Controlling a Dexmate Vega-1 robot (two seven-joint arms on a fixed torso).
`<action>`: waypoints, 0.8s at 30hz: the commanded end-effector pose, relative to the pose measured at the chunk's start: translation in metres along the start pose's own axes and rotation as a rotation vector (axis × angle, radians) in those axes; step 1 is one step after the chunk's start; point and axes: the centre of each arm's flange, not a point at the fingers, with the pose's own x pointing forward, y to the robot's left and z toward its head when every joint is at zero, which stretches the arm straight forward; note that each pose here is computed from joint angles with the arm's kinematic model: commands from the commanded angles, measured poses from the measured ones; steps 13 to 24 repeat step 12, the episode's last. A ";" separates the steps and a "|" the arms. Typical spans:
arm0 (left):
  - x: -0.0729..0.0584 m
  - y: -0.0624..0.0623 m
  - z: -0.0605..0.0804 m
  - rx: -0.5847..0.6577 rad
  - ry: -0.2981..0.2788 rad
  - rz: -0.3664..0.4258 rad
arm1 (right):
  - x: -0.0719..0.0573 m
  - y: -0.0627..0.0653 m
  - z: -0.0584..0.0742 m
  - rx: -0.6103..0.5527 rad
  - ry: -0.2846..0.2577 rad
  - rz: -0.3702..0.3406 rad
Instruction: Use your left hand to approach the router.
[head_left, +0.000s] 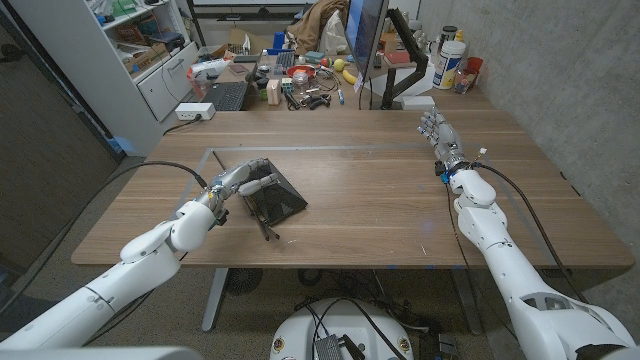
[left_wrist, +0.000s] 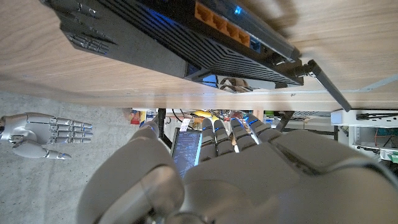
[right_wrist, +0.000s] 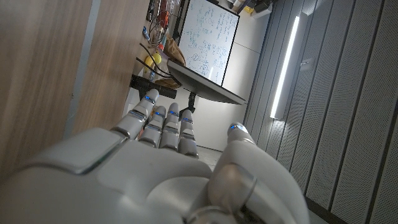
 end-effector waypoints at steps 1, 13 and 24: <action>-0.004 -0.007 -0.003 -0.012 0.016 -0.011 | 0.005 0.002 0.001 0.001 -0.006 0.011; -0.001 -0.006 -0.004 -0.013 0.011 -0.009 | 0.005 0.003 0.002 0.002 -0.007 0.005; -0.001 -0.006 -0.004 -0.013 0.011 -0.009 | 0.005 0.003 0.002 0.002 -0.007 0.005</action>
